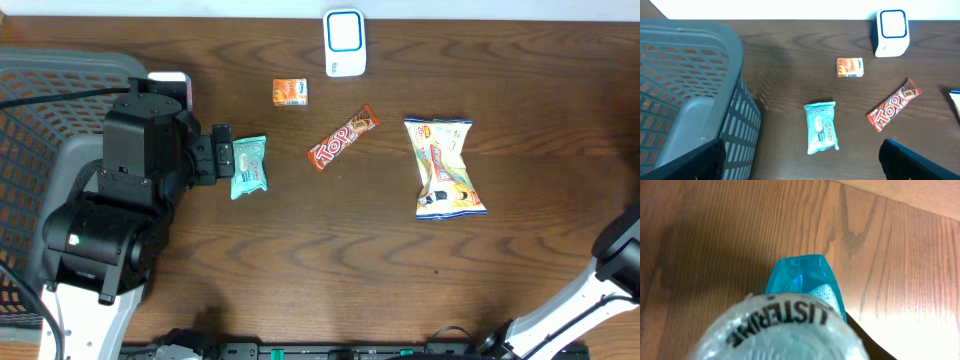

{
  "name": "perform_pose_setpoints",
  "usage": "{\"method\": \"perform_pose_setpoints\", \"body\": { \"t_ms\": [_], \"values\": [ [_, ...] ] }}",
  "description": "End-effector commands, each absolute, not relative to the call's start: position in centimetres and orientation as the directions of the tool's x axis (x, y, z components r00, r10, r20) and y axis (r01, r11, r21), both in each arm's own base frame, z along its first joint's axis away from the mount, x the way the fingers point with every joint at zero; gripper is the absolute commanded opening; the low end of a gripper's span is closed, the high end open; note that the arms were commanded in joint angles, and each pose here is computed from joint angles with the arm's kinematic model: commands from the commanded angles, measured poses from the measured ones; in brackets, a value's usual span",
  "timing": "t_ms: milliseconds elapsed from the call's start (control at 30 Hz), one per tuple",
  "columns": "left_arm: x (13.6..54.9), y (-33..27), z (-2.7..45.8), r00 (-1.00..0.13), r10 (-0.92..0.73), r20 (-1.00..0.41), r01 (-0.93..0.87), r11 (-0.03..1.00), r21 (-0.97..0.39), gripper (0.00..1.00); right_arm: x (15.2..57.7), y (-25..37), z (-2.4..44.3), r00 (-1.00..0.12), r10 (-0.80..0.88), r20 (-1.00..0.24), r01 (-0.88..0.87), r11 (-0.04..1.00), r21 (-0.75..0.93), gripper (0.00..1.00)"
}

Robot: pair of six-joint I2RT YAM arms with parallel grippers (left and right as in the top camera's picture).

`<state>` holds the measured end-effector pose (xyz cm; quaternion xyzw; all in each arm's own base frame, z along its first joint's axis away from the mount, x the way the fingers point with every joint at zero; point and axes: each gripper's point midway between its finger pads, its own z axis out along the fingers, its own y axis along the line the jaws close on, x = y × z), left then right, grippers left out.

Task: Scan the item barcode

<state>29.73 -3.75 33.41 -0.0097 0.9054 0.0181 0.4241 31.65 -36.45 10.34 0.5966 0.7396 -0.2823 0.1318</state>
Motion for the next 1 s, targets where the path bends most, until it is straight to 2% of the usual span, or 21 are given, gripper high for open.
{"method": "perform_pose_setpoints", "body": {
  "t_ms": [0, 33, 100, 200, 300, 467, 600, 733, 867, 967],
  "values": [
    [29.8, -3.5, 33.3, -0.642, -0.003, -0.766, -0.044, 0.999, 0.033, 0.98, 32.0, -36.8, 11.9, -0.256, 0.786, -0.563, 0.959, 0.132, -0.251, 0.33],
    [29.8, -3.5, 33.3, -0.642, -0.003, -0.766, -0.044, 0.999, 0.033, 0.98, 32.3, -36.6, 11.9, -0.269, 0.786, -0.557, 0.957, 0.152, -0.249, 0.44],
    [29.8, -3.5, 33.3, -0.642, -0.003, -0.766, -0.044, 0.999, 0.033, 0.98, 33.4, -36.0, 11.9, -0.299, 0.790, -0.534, 0.952, 0.211, -0.222, 0.57],
    [29.8, -3.5, 33.3, -0.642, -0.003, -0.766, -0.044, 0.999, 0.033, 0.98, 34.9, -35.2, 13.0, -0.316, 0.788, -0.528, 0.948, 0.272, -0.162, 0.74],
    [29.8, -3.5, 33.3, -0.642, -0.003, -0.766, -0.044, 0.999, 0.033, 0.98, 35.5, -34.6, 15.0, -0.311, 0.776, -0.549, 0.949, 0.288, -0.130, 0.84],
    [29.8, -3.5, 33.3, -0.642, -0.003, -0.766, -0.044, 0.999, 0.033, 0.98, 37.7, -31.9, 18.2, -0.308, 0.774, -0.553, 0.928, 0.373, 0.005, 0.90],
    [29.8, -3.5, 33.3, -0.642, -0.003, -0.766, -0.044, 0.999, 0.033, 0.98, 39.8, -26.5, 19.4, -0.377, 0.799, -0.468, 0.861, 0.489, 0.142, 0.93],
    [29.8, -3.5, 33.3, -0.642, -0.003, -0.766, -0.044, 0.998, 0.033, 0.98, 41.9, -19.3, 18.9, -0.526, 0.771, -0.359, 0.756, 0.617, 0.217, 0.92],
    [29.8, -3.5, 33.3, -0.642, -0.003, -0.767, -0.044, 0.999, 0.032, 0.98, 42.9, -11.0, 18.1, -0.736, 0.609, -0.296, 0.582, 0.792, 0.183, 0.89],
    [29.8, -3.5, 33.3, -0.642, -0.003, -0.767, -0.044, 0.999, 0.032, 0.98, 42.6, -5.2, 17.5, -0.833, 0.491, -0.256, 0.474, 0.871, 0.131, 0.86]
  ]
}}
